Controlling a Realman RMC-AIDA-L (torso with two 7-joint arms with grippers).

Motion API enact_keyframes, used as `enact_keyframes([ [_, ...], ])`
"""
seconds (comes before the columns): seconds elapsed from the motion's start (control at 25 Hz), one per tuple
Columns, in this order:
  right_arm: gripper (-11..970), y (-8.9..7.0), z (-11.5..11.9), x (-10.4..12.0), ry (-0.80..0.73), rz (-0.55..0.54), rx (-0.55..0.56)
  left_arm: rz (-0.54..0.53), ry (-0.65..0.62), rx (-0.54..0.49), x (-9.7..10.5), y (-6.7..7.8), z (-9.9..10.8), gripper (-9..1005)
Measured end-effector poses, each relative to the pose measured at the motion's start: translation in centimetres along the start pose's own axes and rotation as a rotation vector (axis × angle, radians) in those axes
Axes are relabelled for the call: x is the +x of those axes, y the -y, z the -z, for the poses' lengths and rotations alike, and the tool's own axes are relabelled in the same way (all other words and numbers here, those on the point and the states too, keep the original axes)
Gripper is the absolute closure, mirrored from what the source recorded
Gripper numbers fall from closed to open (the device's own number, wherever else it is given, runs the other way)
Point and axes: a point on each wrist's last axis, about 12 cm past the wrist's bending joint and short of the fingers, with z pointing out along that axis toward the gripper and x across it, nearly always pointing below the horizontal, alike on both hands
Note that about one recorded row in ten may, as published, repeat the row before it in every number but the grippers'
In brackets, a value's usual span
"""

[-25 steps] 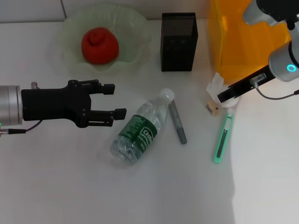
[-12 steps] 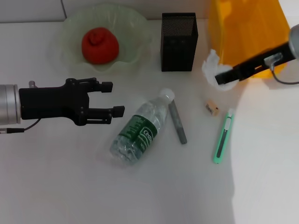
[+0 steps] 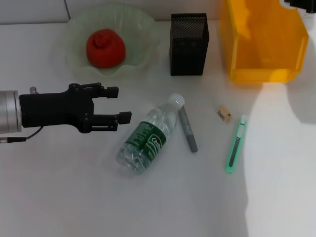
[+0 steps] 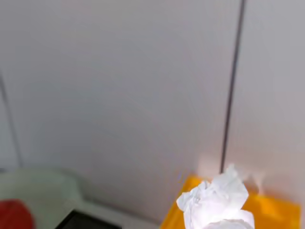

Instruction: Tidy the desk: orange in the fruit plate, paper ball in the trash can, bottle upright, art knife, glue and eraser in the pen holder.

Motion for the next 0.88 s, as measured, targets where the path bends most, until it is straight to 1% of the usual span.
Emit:
enact_keyframes([
  [0.04,451,0.0,0.0,0.0,0.0,0.0,0.0,0.0,0.0,0.0,0.0,0.0,0.0,211],
  [0.12,446,0.3,-0.5,0.9,0.04,-0.009,-0.004,0.005,0.001,0.001,0.0,0.0,-0.1,212],
  [0.2,440,0.5,-1.2,1.9,0.068,-0.016,-0.032,0.013,0.003,0.002,-0.1,0.1,-0.2,213],
  [0.32,432,0.5,-1.4,2.3,0.072,-0.023,-0.043,0.033,0.01,0.0,-0.4,0.0,-0.2,215],
  [0.4,426,0.5,-1.3,2.7,0.069,-0.032,-0.042,0.056,0.024,-0.006,-1.0,-0.1,-0.1,216],
  [0.48,364,0.6,-1.2,3.0,0.065,-0.036,-0.04,0.068,0.028,-0.007,-1.8,-0.1,-0.2,217],
  [0.6,271,0.7,-0.7,3.7,0.062,-0.06,-0.039,0.08,0.003,-0.005,-4.0,0.1,-0.6,219],
  [0.72,271,0.5,0.5,5.0,0.075,-0.097,-0.084,0.104,-0.063,-0.021,-6.4,0.4,-1.2,220],
  [0.76,271,0.3,0.9,5.6,0.085,-0.101,-0.113,0.117,-0.101,-0.029,-7.5,0.7,-1.7,221],
  [0.8,271,-0.2,1.9,7.1,0.105,-0.112,-0.187,0.128,-0.135,-0.03,-8.4,0.9,-2.3,221],
  [0.84,271,-0.2,1.9,7.1,0.105,-0.112,-0.187,0.136,-0.181,-0.035,-9.4,1.4,-3.1,222],
  [0.88,271,-0.4,2.4,7.8,0.118,-0.112,-0.218,0.15,-0.239,-0.044,-10.7,2.0,-4.3,222],
])
